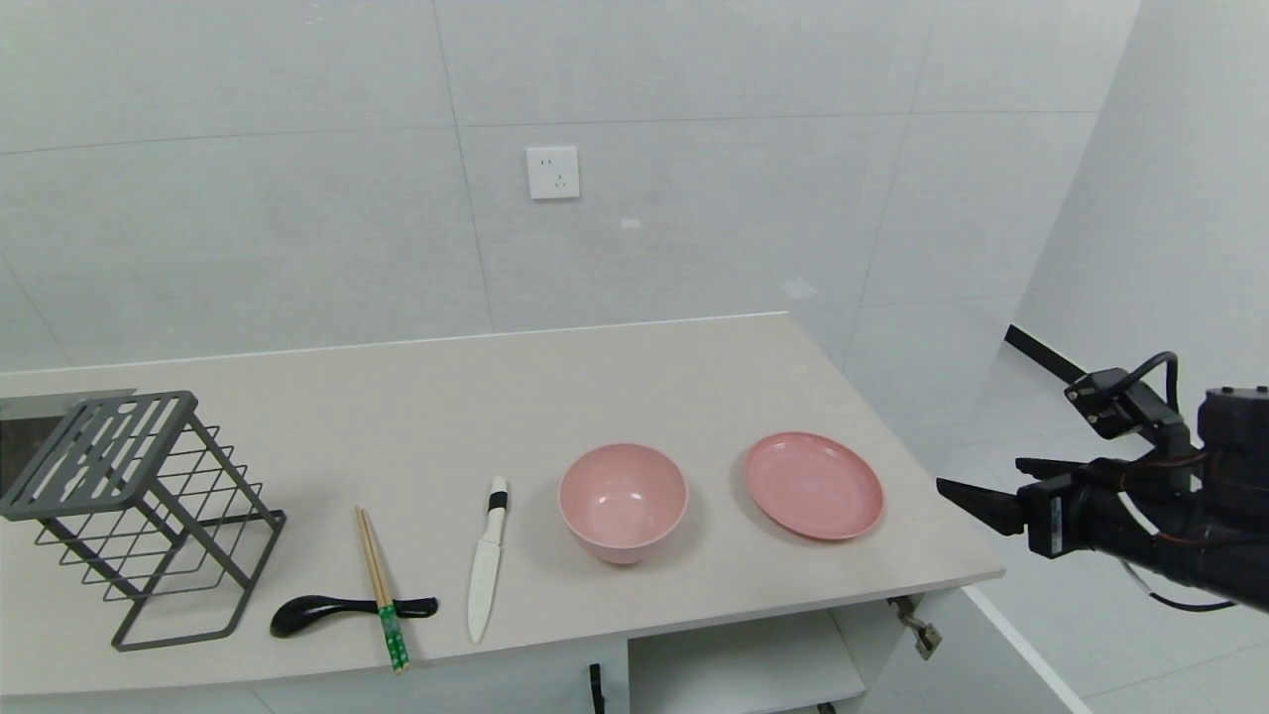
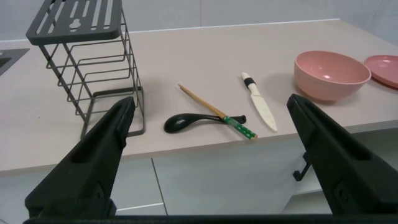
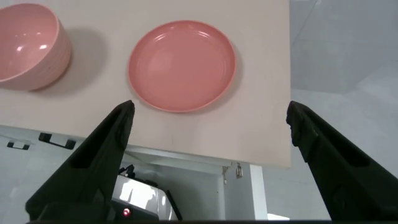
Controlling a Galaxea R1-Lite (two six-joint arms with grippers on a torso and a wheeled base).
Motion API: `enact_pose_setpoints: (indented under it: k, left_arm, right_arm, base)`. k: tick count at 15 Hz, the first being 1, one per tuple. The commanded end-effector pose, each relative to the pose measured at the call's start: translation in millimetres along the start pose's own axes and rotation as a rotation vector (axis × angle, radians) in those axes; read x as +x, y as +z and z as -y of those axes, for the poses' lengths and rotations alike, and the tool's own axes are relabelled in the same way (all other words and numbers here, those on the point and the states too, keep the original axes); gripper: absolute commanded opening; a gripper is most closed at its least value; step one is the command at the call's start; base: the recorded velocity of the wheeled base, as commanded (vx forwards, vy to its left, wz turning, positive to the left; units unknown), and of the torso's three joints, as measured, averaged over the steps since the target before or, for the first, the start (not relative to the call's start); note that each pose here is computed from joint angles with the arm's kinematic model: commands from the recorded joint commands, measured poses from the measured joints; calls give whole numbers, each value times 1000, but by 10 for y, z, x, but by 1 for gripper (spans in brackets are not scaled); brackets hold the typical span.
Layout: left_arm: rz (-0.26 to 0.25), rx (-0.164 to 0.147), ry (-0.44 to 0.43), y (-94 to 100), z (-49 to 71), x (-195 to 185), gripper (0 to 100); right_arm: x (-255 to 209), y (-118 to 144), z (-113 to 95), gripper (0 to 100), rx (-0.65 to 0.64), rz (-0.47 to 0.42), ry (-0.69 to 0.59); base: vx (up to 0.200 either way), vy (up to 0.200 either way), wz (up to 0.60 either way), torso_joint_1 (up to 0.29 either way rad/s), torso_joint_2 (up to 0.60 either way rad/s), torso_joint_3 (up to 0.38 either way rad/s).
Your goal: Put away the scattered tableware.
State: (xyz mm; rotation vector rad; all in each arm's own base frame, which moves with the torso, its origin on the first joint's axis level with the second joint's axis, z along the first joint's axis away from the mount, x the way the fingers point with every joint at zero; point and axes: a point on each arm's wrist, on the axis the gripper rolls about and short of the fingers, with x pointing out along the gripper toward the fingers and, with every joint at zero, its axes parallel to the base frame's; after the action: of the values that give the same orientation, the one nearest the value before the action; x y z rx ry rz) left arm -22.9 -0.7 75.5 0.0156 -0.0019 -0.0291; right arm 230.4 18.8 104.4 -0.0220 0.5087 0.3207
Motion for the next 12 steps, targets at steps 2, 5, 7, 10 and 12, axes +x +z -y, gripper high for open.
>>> enact_pose_setpoints:
  k: [2, 5, 7, 10, 12]
  left_arm:
    - [0, 0, 0, 1, 0, 1, 100]
    - [0, -2, 0, 1, 0, 1, 100]
    - [0, -2, 0, 1, 0, 1, 100]
    - [0, -2, 0, 1, 0, 1, 100]
    - [0, -2, 0, 1, 0, 1, 100]
  right_arm:
    - [156, -67, -6, 100, 2, -40, 17]
    - [389, -124, -47, 100, -15, -41, 48]
    - [494, -156, -59, 100, -20, -46, 59]
    - [661, -202, -28, 100, -14, -73, 60]
    - [786, -215, 1, 100, -8, -84, 58]
  base:
    - [0, 0, 0, 0, 0, 0]
    - [0, 0, 0, 0, 0, 0]
    - [0, 0, 0, 0, 0, 0]
    - [0, 0, 0, 0, 0, 0]
    - [0, 0, 0, 0, 0, 0]
